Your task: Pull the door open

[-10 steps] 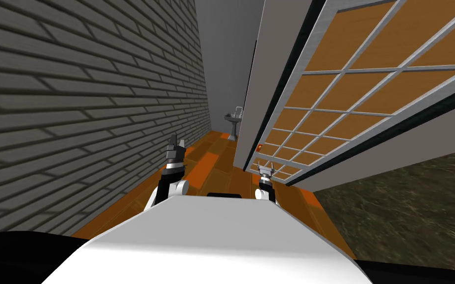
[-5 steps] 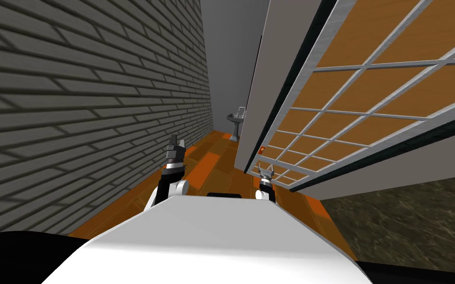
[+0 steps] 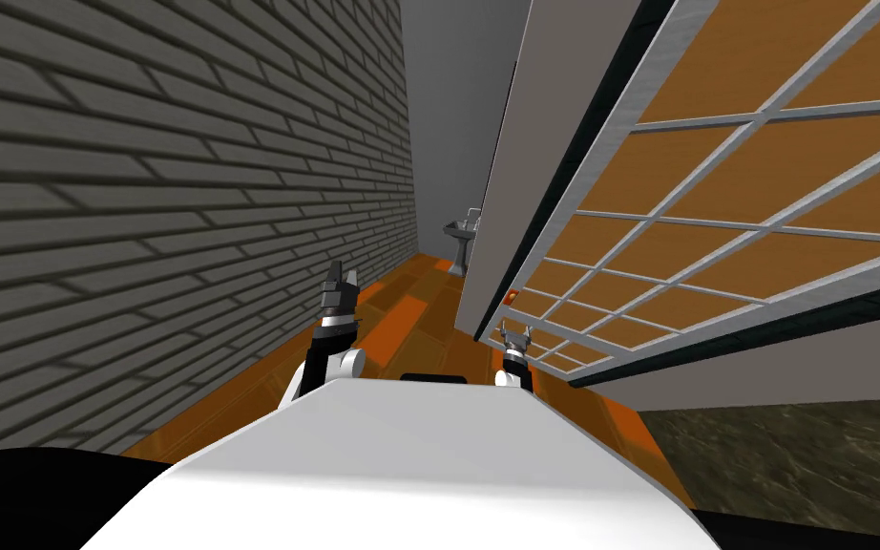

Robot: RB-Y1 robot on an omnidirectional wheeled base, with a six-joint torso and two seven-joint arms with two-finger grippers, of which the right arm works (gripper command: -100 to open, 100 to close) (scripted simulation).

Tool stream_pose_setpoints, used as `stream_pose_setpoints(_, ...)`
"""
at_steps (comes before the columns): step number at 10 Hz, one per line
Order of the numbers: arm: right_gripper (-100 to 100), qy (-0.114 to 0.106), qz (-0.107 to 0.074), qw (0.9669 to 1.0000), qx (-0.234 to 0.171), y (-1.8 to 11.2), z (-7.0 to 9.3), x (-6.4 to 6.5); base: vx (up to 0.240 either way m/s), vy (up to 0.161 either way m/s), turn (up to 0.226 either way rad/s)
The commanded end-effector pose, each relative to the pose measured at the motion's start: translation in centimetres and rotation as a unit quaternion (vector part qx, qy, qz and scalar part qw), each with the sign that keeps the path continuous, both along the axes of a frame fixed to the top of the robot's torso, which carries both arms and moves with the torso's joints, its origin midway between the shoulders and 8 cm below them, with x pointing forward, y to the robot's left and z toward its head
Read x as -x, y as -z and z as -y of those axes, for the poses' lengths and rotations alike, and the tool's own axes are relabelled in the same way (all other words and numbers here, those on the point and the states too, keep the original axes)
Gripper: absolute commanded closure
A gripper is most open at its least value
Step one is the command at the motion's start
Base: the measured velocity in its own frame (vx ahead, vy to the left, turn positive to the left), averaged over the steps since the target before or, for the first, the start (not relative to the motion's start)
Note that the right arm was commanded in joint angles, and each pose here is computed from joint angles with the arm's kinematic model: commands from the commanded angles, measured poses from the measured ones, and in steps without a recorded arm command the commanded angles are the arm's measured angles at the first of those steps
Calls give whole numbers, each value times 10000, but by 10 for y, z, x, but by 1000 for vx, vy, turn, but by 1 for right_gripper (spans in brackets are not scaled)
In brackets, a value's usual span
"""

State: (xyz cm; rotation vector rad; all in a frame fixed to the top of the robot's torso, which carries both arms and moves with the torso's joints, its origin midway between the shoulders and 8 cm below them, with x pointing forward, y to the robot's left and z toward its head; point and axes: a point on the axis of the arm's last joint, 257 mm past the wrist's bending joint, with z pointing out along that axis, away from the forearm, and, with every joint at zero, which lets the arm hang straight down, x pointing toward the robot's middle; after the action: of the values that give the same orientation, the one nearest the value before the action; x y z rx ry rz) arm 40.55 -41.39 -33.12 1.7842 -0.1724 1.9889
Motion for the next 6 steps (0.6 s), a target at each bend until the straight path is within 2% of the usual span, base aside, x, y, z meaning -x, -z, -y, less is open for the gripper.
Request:
stream_pose_setpoints(1, -100, 51, -33, 9998, -184, 9, 7, 4, 59, -69, 106)
stream_pose_setpoints(6, -100, 222, -118, 9977, -635, 34, 26, 13, 66, -62, 93)
